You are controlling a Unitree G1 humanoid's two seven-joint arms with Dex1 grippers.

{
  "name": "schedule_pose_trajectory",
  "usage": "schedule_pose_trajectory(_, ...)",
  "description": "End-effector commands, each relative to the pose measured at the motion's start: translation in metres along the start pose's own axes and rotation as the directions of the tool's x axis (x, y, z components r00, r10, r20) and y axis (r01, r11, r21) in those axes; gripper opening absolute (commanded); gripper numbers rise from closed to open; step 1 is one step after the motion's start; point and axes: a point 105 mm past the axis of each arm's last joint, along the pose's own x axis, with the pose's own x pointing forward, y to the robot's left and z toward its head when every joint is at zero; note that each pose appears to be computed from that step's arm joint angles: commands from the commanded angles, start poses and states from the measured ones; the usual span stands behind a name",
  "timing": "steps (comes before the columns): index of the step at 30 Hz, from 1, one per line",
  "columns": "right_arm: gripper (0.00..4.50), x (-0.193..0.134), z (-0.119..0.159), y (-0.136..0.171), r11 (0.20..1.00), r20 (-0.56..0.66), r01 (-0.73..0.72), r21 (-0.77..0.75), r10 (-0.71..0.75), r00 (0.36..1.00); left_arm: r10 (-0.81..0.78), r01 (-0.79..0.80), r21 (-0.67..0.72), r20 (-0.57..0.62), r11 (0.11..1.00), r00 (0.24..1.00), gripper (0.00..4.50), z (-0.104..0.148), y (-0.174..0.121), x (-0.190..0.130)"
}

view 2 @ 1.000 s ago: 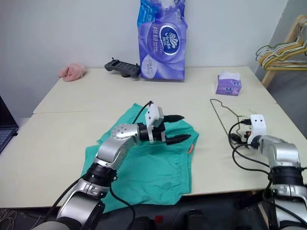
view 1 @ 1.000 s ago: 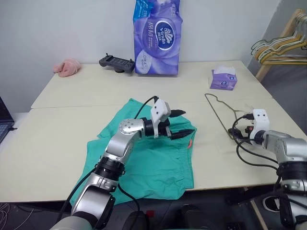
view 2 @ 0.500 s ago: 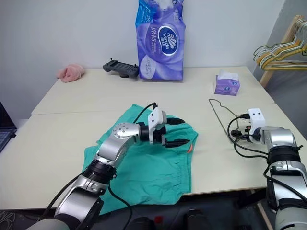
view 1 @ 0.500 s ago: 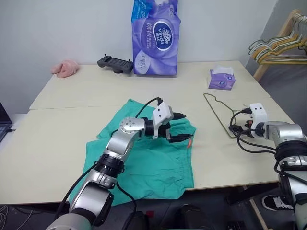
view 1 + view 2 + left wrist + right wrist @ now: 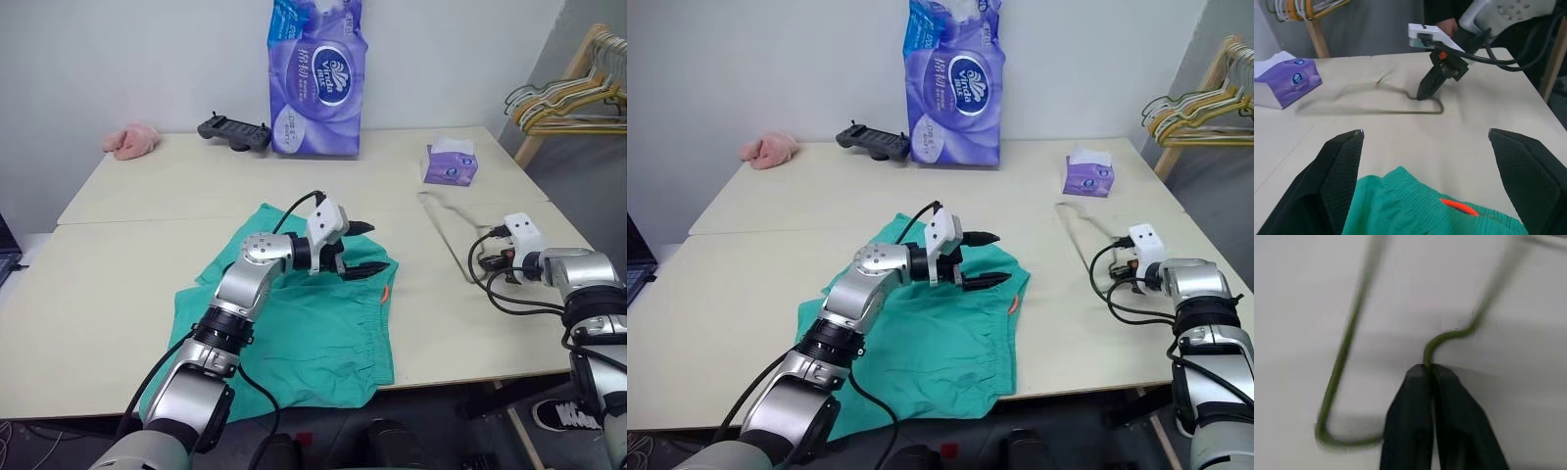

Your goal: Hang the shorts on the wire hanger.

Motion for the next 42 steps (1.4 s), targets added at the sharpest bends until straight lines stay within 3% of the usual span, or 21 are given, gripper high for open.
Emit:
schedule_pose_trajectory(1,0.02,0.006,-0.014,0.004,0.998,-0.044,-0.009,-0.062,0.006,0.999,0.010,-0.013,0.049,0.053,0.999,0.999,4.36,0.022,0.007,0.001)
schedule_pose_trajectory(8,0.02,-0.032,0.037,-0.045,0.896,0.177,0.284,-0.342,-0.235,0.956,0.088,-0.093,0.078,0.064,0.993,0.994,4.36,0.026,0.028,-0.006)
schedule_pose_trajectory(10,0.02,-0.050,0.055,-0.055,0.797,0.257,0.367,-0.480,-0.272,0.927,0.129,-0.136,0.089,0.076,0.987,0.989,4.36,0.031,0.040,-0.012)
schedule_pose_trajectory(12,0.02,-0.072,0.072,-0.060,0.620,0.346,0.446,-0.645,-0.283,0.895,0.161,-0.169,0.114,0.075,0.979,0.984,4.36,0.037,0.055,-0.021)
schedule_pose_trajectory(16,0.02,-0.093,0.073,-0.058,0.268,0.379,0.435,-0.860,-0.234,0.895,0.192,-0.201,0.128,0.074,0.971,0.979,4.36,0.048,0.076,-0.033)
schedule_pose_trajectory(18,0.02,-0.097,0.070,-0.054,0.126,0.375,0.404,-0.906,-0.203,0.905,0.197,-0.206,0.122,0.081,0.971,0.977,4.36,0.054,0.082,-0.036)
schedule_pose_trajectory(21,0.02,-0.107,0.061,-0.047,-0.237,0.354,0.315,-0.919,-0.145,0.924,0.194,-0.200,0.055,0.099,0.978,0.976,4.36,0.072,0.094,-0.039)
schedule_pose_trajectory(22,0.02,-0.109,0.058,-0.046,-0.300,0.345,0.296,-0.907,-0.123,0.930,0.179,-0.183,0.032,0.101,0.983,0.979,4.36,0.077,0.095,-0.039)
schedule_pose_trajectory(25,0.02,-0.110,0.057,-0.042,-0.371,0.347,0.294,-0.881,-0.084,0.934,0.108,-0.108,-0.007,0.077,0.994,0.991,4.36,0.081,0.091,-0.036)
schedule_pose_trajectory(27,0.02,-0.111,0.069,-0.029,-0.415,0.379,0.339,-0.844,-0.016,0.925,0.013,-0.012,-0.035,0.023,0.999,1.000,4.36,0.071,0.081,-0.033)
schedule_pose_trajectory(32,0.02,-0.113,0.096,-0.006,-0.439,0.435,0.425,-0.791,0.084,0.896,-0.186,0.174,-0.113,-0.103,0.978,0.977,4.36,0.039,0.056,-0.037)
schedule_pose_trajectory(42,0.02,-0.127,0.141,0.026,-0.482,0.506,0.527,-0.700,0.186,0.842,-0.253,0.238,-0.109,-0.159,0.965,0.954,4.36,0.034,0.049,-0.028)
